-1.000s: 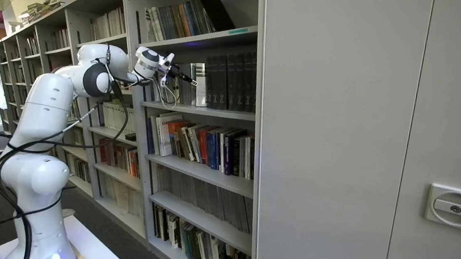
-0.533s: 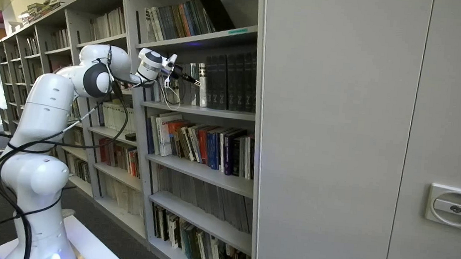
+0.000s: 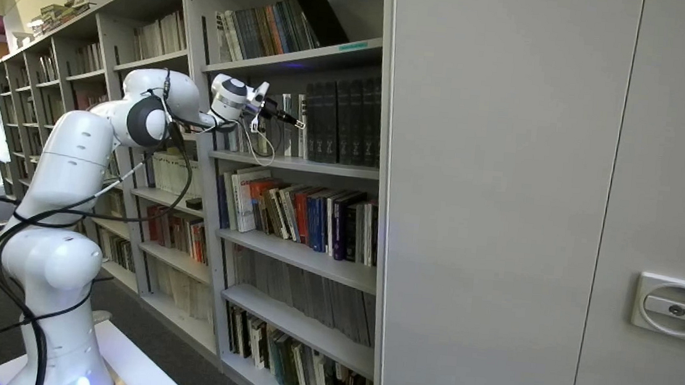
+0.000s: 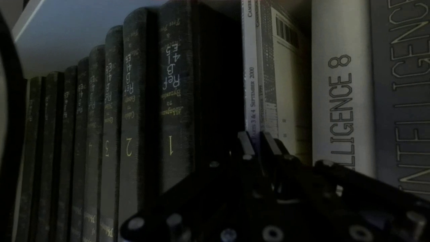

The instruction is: Remove the fifth book from the left of the second shelf of the cabinet on the right and put it before the big grey books on the same shelf

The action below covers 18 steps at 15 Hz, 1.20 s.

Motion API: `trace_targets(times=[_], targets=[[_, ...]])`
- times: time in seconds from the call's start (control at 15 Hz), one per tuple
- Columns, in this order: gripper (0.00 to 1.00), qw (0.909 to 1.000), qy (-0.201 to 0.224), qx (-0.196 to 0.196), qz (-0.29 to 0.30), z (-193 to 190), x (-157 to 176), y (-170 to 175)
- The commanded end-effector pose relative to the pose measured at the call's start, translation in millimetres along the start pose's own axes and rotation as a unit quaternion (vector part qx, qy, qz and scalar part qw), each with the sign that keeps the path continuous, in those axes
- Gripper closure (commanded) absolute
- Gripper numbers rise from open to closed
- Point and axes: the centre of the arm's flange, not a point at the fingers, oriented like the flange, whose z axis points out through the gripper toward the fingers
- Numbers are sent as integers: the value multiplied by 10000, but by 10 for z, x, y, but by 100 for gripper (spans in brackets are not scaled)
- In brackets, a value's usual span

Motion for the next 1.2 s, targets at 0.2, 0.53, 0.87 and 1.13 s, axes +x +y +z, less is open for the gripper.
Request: trace_targets(times=[0.2, 0.53, 0.87, 1.13], targets=[[97, 9996, 148, 229, 36, 131, 139, -125], [49, 9997, 162, 181, 30, 140, 133, -91], [11, 9996, 198, 102, -167, 40, 164, 49], [0, 9986, 257, -30, -462, -150, 346, 216]])
